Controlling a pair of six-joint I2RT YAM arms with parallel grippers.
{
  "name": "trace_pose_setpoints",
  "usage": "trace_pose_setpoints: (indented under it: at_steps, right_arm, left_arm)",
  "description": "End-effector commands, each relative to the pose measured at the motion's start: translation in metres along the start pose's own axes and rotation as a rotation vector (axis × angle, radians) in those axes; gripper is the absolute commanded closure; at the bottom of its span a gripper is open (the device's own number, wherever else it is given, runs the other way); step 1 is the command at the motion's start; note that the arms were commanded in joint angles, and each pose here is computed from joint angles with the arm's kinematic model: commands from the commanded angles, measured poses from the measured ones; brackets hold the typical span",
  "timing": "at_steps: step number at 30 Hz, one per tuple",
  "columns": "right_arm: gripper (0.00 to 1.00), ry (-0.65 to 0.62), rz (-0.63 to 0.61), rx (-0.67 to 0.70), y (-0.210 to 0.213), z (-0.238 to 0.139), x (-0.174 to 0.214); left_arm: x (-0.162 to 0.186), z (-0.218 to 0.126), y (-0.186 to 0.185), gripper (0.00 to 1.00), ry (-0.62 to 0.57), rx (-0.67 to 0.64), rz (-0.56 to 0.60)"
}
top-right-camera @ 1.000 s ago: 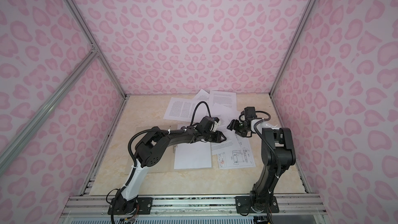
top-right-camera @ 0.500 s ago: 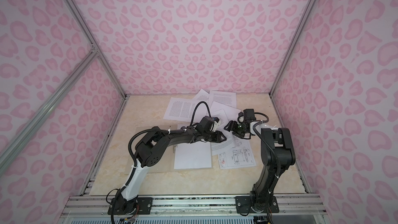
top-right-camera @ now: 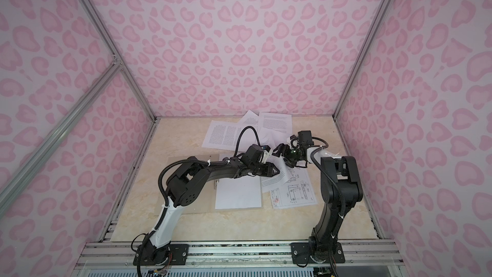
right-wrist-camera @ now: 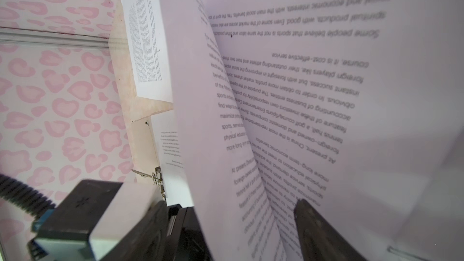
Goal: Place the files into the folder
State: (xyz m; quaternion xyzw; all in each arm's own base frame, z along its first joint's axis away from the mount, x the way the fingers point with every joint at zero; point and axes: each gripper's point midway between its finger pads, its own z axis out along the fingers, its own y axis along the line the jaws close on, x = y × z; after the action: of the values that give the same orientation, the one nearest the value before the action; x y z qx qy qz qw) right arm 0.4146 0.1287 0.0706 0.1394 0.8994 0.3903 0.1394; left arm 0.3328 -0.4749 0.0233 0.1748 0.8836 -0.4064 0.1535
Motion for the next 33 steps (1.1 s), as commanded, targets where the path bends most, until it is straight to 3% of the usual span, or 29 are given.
trace_pose_setpoints:
  at_steps: [1, 7, 14, 18, 33]
  right_arm:
    - [0.24, 0.014, -0.038, 0.035, 0.0, -0.003, 0.0]
    - [0.25, 0.078, -0.13, 0.071, 0.004, 0.002, 0.004]
    - [0.39, 0.102, -0.175, 0.144, -0.008, 0.01, 0.003]
    - [0.52, 0.099, -0.186, 0.187, -0.015, 0.012, 0.0]
    - [0.72, 0.075, -0.229, 0.195, -0.012, 0.012, -0.01]
  left_arm:
    - [0.052, -0.003, 0.053, 0.53, 0.165, -0.202, -0.114]
    - [0.053, -0.004, 0.054, 0.53, 0.164, -0.198, -0.118]
    - [0.053, -0.005, 0.054, 0.53, 0.162, -0.191, -0.119]
    - [0.053, -0.005, 0.054, 0.53, 0.162, -0.189, -0.12]
    - [0.054, -0.004, 0.055, 0.53, 0.165, -0.193, -0.127]
